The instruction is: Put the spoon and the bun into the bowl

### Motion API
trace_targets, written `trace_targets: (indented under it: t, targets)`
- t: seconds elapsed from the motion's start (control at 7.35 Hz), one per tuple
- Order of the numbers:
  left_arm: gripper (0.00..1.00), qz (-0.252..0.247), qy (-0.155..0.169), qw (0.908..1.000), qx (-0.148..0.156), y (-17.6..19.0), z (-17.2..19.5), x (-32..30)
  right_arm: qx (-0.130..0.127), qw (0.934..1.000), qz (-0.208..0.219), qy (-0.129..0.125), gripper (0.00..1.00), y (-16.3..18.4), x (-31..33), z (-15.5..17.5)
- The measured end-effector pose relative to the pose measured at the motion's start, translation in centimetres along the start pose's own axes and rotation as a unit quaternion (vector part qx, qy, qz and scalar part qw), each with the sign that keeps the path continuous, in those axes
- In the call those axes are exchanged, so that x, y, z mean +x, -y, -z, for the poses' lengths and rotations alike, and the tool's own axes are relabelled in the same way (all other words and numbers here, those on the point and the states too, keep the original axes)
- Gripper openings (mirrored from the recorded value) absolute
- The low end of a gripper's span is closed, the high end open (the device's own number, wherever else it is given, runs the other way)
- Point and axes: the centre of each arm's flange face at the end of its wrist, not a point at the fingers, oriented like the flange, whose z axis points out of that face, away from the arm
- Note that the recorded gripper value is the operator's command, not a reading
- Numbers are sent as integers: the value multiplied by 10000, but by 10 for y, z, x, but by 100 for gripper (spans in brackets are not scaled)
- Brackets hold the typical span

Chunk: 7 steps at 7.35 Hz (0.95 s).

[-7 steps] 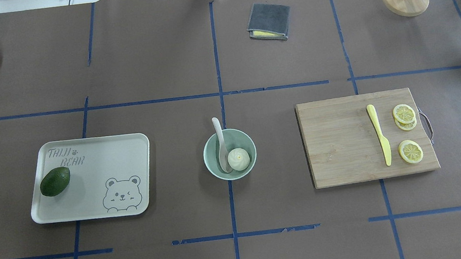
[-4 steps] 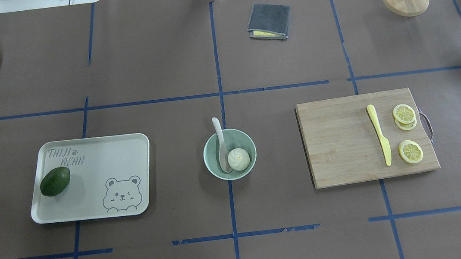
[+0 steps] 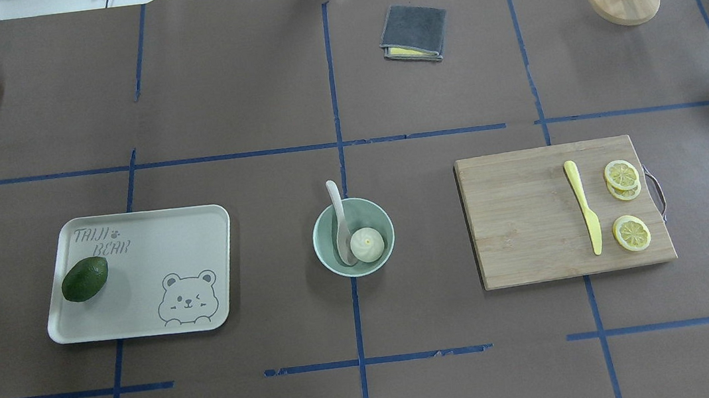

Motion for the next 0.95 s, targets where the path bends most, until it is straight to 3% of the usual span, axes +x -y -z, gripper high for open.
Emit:
trace_targets:
  t: [0.95]
  targets:
    - [100, 280, 10, 9996, 43, -22, 4, -20, 228, 9994, -211, 179, 100, 4, 3, -4]
